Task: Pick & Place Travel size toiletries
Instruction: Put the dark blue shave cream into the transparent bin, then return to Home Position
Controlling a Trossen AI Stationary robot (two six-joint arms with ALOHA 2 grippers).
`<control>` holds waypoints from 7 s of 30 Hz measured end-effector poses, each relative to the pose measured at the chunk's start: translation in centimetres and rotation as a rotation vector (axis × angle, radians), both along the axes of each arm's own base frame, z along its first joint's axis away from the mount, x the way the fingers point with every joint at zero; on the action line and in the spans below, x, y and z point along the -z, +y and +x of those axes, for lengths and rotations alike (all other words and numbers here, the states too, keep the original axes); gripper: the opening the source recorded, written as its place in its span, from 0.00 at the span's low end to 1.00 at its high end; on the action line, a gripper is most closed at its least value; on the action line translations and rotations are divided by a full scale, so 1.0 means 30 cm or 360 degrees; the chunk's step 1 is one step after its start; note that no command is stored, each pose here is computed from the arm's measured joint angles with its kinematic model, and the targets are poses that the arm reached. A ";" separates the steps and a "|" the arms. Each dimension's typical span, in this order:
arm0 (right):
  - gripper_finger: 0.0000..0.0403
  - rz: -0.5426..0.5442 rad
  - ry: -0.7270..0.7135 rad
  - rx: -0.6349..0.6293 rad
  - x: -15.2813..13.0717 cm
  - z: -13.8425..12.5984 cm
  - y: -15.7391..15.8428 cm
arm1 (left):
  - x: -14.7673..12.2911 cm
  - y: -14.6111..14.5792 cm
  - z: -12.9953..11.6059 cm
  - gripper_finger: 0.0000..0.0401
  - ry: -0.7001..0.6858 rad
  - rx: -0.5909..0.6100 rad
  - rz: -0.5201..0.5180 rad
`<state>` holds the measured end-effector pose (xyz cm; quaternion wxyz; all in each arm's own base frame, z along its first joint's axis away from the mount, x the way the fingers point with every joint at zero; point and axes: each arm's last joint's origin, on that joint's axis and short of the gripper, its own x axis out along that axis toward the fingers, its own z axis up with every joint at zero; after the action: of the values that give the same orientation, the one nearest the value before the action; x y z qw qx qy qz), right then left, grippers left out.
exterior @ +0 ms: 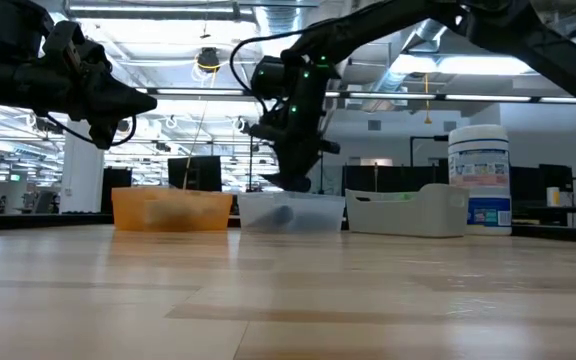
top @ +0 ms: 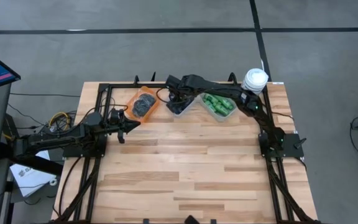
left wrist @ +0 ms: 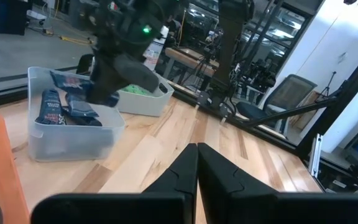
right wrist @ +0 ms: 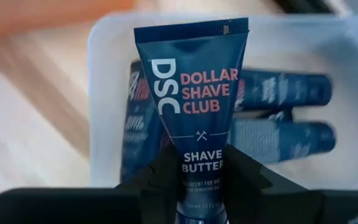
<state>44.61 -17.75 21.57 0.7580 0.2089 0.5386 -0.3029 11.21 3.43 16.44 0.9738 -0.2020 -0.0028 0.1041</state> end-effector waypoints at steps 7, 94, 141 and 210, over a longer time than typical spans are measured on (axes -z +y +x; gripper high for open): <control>0.30 -0.0005 -0.0059 0.0084 -0.003 -0.005 -0.038 | -0.002 0.000 0.000 0.01 -0.0009 0.0000 0.0003; 0.00 -0.0555 -0.2130 -0.0399 0.119 -1.142 0.606 | -0.014 0.000 0.000 0.01 -0.0068 -0.0001 0.0023; 0.00 -0.0452 -0.1895 -0.0406 0.173 -1.146 0.603 | -0.022 0.000 0.000 0.01 -0.0103 0.0001 0.0035; 0.00 -0.0453 -0.1892 -0.0406 0.174 -1.146 0.603 | -0.031 0.000 0.000 0.01 -0.0143 0.0001 0.0048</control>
<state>10.24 0.34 16.35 0.9787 0.1727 -0.0004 -0.1107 11.20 3.42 17.35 0.9757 -0.1916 -0.0482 0.0947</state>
